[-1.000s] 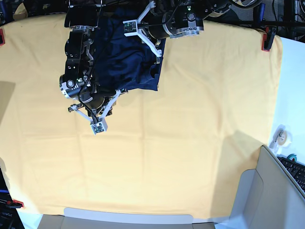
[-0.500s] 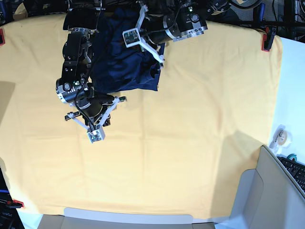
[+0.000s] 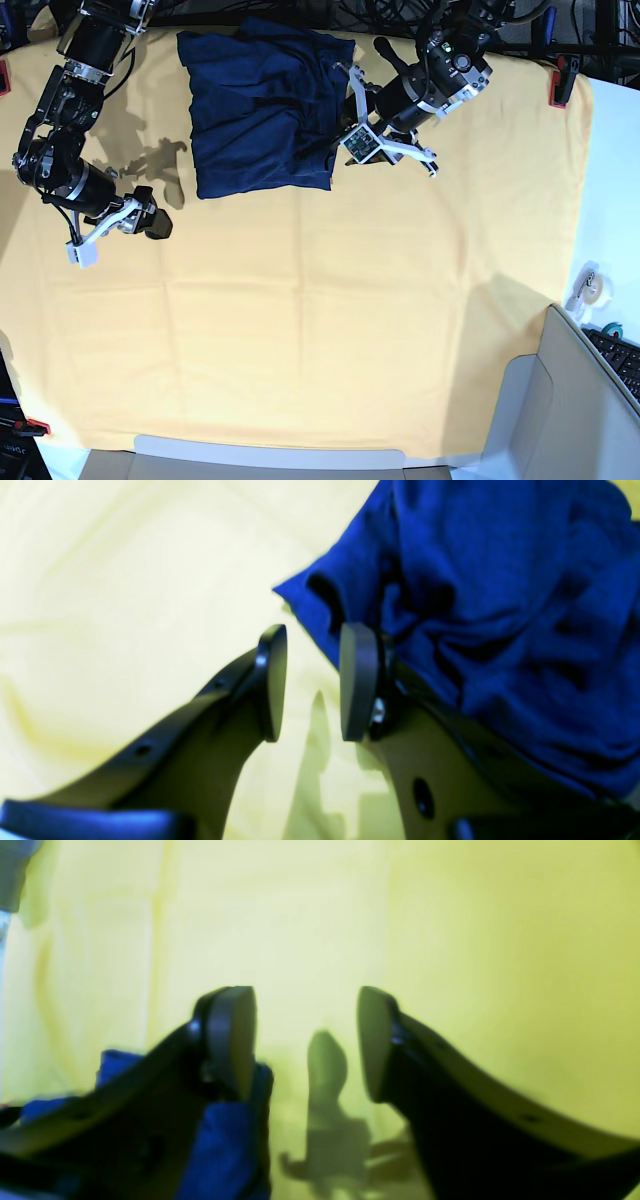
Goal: Fold the T-shirt properly
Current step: 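Grasp the bundle sides with both grippers near the table edge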
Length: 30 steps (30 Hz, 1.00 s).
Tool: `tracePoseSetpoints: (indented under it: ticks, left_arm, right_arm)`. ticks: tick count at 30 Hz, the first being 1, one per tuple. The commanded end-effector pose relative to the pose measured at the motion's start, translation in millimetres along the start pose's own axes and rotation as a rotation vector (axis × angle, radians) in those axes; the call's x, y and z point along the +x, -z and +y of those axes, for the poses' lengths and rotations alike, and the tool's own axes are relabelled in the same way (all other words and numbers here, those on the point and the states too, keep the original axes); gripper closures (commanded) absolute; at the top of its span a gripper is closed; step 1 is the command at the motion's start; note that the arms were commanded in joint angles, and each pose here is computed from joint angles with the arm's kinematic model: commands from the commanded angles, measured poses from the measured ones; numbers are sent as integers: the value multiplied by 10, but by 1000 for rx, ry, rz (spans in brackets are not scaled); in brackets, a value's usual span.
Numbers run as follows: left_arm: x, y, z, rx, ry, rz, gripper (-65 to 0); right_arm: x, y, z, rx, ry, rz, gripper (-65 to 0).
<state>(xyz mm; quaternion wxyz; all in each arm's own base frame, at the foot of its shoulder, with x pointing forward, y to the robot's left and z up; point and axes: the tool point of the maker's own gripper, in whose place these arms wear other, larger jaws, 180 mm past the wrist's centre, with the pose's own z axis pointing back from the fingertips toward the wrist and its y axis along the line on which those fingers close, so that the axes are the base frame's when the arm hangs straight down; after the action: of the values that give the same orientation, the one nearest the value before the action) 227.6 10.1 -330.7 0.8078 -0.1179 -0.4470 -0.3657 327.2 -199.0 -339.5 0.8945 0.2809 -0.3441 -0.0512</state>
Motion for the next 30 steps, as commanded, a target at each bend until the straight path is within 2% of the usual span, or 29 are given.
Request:
tracePoseSetpoints:
  ticks: [1, 3, 7, 12, 16, 21, 28, 30]
  left_arm:
    - [103, -26, 22, 4, 2, -38, -184]
    - [98, -24, 22, 4, 2, -37, -184]
    - [94, -25, 29, 6, 1, -35, -184]
    - [95, -25, 41, 10, 0, -35, -185]
    - [22, -32, 153, 40, -4, 8, -185]
    - [5, -76, 415, 123, -50, 11, -185]
    - [-72, -133, 568, 169, -67, 31, -185]
    - [-147, -145, 584, 174, -74, 69, -185]
  right_arm:
    - [97, -21, 34, 53, 7, -20, -381]
    - [7, -5, -45, 112, 55, 6, -393]
    - [-178, 46, -151, 134, 88, 61, -393]
    - [-331, 219, 75, 184, 43, 135, -393]
    - [-472, 386, 319, 241, 40, 172, -394]
    - [-562, 430, 386, 259, 54, 185, -394]
    - [-771, 539, 579, 299, 46, 240, -393]
    - [-813, 562, 621, 308, 36, 258, -380]
